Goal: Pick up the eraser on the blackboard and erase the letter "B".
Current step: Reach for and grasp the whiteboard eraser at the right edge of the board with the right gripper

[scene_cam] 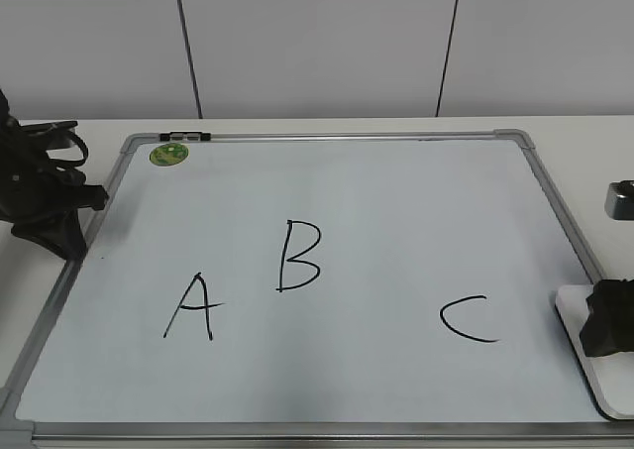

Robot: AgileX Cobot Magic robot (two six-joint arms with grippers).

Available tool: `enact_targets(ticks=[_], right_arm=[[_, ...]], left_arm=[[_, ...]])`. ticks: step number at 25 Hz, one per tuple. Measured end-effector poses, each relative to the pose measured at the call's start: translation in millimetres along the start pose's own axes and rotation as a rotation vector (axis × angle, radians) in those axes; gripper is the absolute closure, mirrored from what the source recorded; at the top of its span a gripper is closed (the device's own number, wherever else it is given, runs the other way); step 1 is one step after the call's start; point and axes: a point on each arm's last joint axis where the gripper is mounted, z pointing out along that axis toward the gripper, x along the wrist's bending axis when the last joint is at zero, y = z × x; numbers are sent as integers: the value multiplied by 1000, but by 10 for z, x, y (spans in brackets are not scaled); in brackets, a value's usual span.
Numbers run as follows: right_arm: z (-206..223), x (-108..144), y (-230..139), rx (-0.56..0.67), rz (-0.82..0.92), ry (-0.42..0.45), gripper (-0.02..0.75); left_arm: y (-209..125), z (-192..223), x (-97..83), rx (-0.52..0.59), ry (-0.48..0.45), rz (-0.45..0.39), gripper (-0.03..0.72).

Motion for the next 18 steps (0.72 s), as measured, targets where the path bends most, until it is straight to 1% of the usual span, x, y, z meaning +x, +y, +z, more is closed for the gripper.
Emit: enact_targets(ticks=[12, 18], right_arm=[[141, -16, 152, 2, 12, 2, 108], [141, -11, 143, 24, 14, 8, 109]], left_arm=[[2, -3, -1, 1, 0, 0, 678], [2, -3, -1, 1, 0, 0, 678]])
